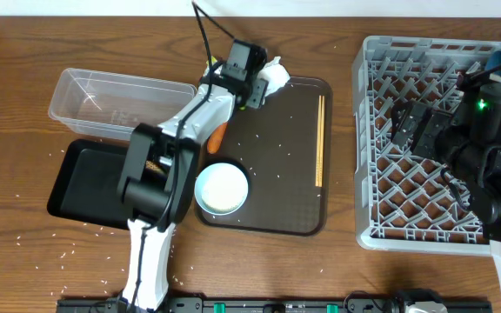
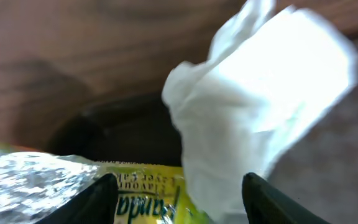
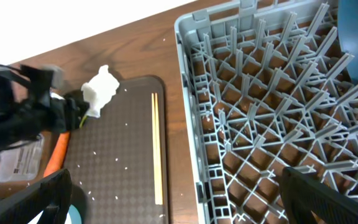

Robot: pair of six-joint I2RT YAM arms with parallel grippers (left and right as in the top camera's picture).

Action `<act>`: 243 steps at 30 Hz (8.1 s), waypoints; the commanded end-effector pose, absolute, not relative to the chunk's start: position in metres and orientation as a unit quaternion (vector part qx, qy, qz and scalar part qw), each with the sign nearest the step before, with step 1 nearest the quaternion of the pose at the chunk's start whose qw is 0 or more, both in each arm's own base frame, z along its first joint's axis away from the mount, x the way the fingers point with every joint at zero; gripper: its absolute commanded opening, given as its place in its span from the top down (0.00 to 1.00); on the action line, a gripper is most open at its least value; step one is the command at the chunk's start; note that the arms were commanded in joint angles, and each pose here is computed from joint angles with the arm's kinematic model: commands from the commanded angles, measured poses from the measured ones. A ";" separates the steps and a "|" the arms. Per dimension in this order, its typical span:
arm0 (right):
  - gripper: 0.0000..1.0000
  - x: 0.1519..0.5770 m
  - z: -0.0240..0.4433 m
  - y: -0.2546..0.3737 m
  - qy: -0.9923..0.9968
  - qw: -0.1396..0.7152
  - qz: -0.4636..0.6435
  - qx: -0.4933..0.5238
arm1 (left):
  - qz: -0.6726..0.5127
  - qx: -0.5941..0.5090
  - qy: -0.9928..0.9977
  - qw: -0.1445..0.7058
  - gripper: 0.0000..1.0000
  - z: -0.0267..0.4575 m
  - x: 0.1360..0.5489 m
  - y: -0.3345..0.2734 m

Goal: Sort waste into correct bins and load items into the dishwasher rack
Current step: 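Carry the tissue left and drop it into the clear plastic bin, then grasp the yellow snack wrapper on the tray with the left gripper, then move the wrapper left and release it into the clear bin, then reach the right gripper to the wooden chopsticks and grasp them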

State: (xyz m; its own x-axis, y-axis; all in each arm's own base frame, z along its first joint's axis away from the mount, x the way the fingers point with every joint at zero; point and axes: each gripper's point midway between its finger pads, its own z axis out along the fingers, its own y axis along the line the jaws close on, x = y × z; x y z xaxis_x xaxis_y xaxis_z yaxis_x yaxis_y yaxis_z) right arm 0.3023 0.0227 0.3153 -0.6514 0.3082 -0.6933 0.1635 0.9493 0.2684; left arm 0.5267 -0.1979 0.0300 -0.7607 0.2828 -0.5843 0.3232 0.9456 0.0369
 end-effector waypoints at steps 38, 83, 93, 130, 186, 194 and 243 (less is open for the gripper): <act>0.01 0.298 0.311 0.022 0.907 0.387 0.091 0.137 | -0.126 0.132 0.943 0.278 0.94 0.158 0.458 -0.193; 0.01 0.297 0.310 0.023 0.909 0.383 0.095 0.136 | -0.051 0.059 0.963 0.257 0.25 0.143 0.467 -0.122; 0.01 0.295 0.309 0.028 0.911 0.376 0.106 0.130 | -0.042 0.111 0.955 0.272 0.25 0.057 0.510 -0.167; 0.01 0.301 0.290 0.029 0.925 0.342 0.101 0.132 | -0.078 0.111 0.928 0.348 0.94 0.182 0.481 -0.183; 0.26 0.303 0.252 0.057 0.951 0.257 0.132 0.107 | -0.038 -0.016 0.990 0.136 0.20 0.204 0.300 -0.084; 0.48 0.325 0.174 0.125 0.982 0.154 0.108 0.022 | -0.029 -0.017 0.993 0.111 0.23 0.206 0.283 -0.078; 0.83 0.374 -0.007 0.159 0.996 0.063 0.017 0.056 | -0.044 -0.067 0.972 0.220 0.02 0.270 0.252 -0.041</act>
